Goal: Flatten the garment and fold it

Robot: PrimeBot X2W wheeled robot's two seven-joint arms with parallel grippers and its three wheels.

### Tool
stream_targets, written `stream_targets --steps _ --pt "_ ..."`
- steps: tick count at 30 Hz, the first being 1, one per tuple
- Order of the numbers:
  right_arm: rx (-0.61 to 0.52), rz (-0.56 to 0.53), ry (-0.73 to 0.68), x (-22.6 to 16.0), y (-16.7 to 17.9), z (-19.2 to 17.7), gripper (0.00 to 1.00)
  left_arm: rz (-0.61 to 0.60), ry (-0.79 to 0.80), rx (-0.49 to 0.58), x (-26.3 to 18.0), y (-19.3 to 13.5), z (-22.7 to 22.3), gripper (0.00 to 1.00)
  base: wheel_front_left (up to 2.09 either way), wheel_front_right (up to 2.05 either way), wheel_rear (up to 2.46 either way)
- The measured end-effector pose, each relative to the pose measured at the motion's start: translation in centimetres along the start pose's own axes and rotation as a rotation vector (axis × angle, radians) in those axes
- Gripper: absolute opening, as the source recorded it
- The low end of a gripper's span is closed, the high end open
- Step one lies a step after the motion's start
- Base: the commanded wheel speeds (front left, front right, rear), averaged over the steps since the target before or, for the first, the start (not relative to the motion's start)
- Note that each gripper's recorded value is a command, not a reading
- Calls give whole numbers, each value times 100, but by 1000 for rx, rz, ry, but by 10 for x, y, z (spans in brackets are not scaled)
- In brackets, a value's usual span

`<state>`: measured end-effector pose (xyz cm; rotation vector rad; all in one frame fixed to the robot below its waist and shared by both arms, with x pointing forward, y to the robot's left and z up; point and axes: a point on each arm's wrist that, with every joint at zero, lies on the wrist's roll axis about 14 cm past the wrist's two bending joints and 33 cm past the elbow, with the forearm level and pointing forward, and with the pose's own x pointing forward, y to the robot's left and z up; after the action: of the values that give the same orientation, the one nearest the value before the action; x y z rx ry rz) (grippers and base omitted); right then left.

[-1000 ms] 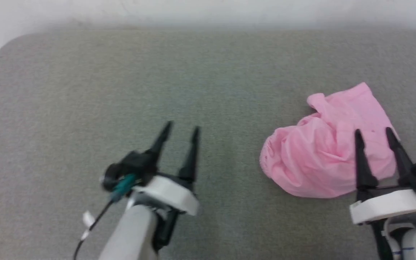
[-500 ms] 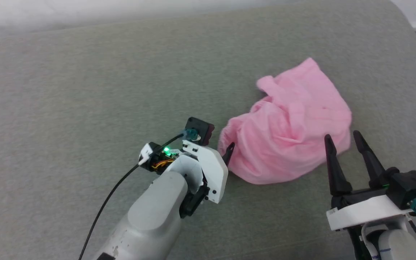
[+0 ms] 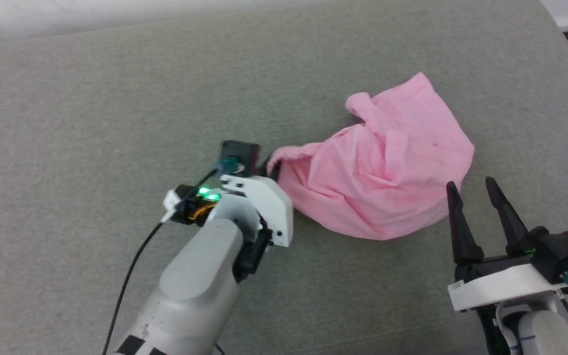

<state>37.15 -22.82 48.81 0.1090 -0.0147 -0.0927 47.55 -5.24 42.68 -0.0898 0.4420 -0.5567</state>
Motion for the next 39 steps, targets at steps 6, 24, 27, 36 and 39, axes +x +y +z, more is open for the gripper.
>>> stream_targets --steps 6,24,27,36,39 --pt "-2 71 -11 15 22 4 100 249 -157 -105 -38 80 9 0 0 0 0" --pt "-3 404 141 39 139 -19 100 671 -269 -358 -183 184 -42 100 0 0 0" --pt "-19 486 199 44 168 -24 100 669 -366 -325 -195 187 -25 100 0 0 0" --pt "-135 568 550 59 200 -71 100 744 -624 -146 -245 196 41 100 0 0 0" --pt "-184 570 633 62 202 -82 100 767 -616 -139 -252 197 33 100 0 0 0"
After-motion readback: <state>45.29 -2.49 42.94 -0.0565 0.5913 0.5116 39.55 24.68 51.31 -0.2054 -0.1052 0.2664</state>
